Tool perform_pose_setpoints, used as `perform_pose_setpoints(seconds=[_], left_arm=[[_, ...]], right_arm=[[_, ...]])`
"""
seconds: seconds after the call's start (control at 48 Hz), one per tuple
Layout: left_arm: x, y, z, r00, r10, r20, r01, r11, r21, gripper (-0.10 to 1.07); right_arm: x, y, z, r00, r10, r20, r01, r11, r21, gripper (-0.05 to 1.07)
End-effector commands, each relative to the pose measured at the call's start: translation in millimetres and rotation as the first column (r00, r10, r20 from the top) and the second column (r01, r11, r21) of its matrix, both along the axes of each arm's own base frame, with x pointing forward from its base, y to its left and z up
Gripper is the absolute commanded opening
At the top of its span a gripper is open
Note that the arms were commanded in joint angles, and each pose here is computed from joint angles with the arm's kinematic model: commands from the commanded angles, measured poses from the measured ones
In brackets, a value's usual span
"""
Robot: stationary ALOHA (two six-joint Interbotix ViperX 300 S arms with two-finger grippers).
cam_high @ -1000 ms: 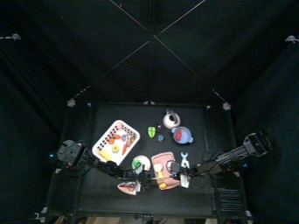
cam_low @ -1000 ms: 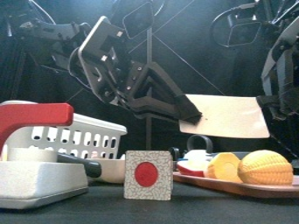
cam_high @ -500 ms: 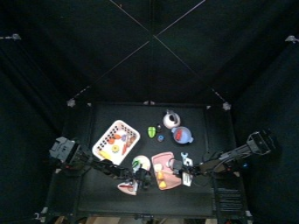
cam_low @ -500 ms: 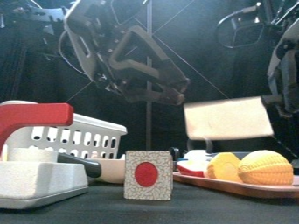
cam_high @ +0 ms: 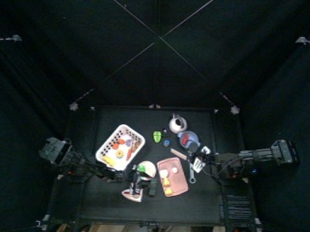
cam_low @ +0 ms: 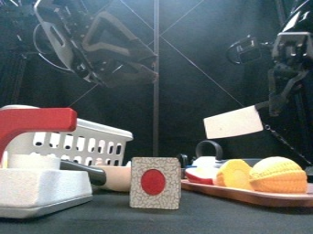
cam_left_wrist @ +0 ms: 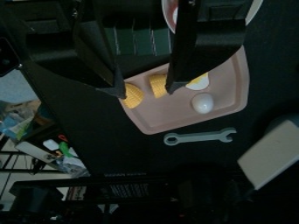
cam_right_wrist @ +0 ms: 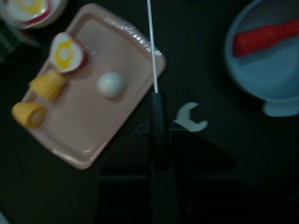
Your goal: Put cleaver in bowl
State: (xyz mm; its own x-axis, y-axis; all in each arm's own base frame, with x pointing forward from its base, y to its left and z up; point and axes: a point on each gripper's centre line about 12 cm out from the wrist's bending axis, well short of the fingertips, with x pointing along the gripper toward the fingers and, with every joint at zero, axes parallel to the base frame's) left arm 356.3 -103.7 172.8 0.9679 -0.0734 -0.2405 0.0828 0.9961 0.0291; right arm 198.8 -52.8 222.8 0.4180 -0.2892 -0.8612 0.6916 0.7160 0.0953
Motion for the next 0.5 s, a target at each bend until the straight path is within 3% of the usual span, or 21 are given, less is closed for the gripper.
perform_pose_setpoints(seconds=[0.0, 0.188, 0.312, 0.479], left_arm=[[1, -1.7, 8.1, 1.0, -0.002, 0.029, 0.002, 1.0, -0.006, 0.8], [1, -2.3, 7.5, 1.0, -0.003, 0.027, 0.003, 1.0, -0.005, 0.8], [1, -2.2, 7.0, 1.0, -0.003, 0.026, 0.003, 1.0, -0.005, 0.8], [1, -1.6, 7.0, 1.0, -0.002, 0.026, 0.002, 1.0, -0.005, 0.8]], right_arm=[[-8, -17, 0.2, 0.997, -0.076, 0.0, 0.076, 0.997, -0.018, 0.43], [-28, -38, -21.8, 0.979, -0.197, -0.049, 0.197, 0.98, -0.011, 0.44], [-33, -41, -34.6, 0.98, -0.198, -0.035, 0.198, 0.98, -0.015, 0.45], [-30, -44, -35.9, 0.98, -0.198, 0.019, 0.198, 0.98, -0.02, 0.47]])
